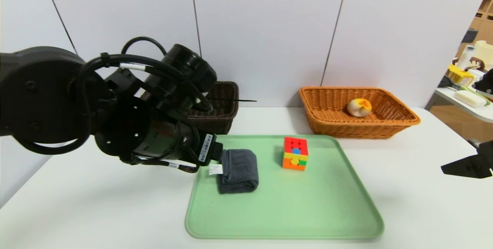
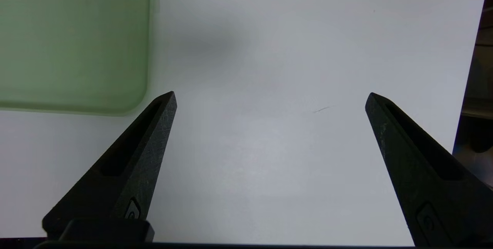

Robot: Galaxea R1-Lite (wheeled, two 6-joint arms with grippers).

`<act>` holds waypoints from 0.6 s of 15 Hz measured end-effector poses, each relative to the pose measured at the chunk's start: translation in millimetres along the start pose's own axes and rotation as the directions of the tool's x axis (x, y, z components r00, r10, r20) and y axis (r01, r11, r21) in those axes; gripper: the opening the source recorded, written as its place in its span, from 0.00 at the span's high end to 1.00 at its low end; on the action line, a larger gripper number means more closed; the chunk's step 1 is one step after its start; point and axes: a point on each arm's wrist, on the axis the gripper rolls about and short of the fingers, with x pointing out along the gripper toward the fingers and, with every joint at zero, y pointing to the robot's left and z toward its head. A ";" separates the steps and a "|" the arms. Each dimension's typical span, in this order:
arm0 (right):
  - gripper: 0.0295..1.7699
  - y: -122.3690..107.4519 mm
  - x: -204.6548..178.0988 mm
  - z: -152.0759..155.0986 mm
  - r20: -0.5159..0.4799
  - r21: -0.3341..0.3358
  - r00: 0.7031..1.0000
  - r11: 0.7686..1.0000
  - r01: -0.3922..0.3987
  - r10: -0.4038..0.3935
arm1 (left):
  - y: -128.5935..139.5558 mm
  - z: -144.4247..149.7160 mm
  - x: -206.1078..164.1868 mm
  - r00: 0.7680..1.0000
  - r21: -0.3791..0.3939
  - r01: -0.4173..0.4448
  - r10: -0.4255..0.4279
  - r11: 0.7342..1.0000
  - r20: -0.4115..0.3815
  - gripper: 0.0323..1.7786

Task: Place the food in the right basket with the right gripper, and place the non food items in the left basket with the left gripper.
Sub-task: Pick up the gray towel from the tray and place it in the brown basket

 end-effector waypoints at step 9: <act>0.04 -0.2 1.5 -14.8 -0.030 -0.002 0.999 1.000 0.017 -0.017 | -45.1 5.7 38.3 0.994 -0.085 -0.038 0.028 0.996 -0.109 0.05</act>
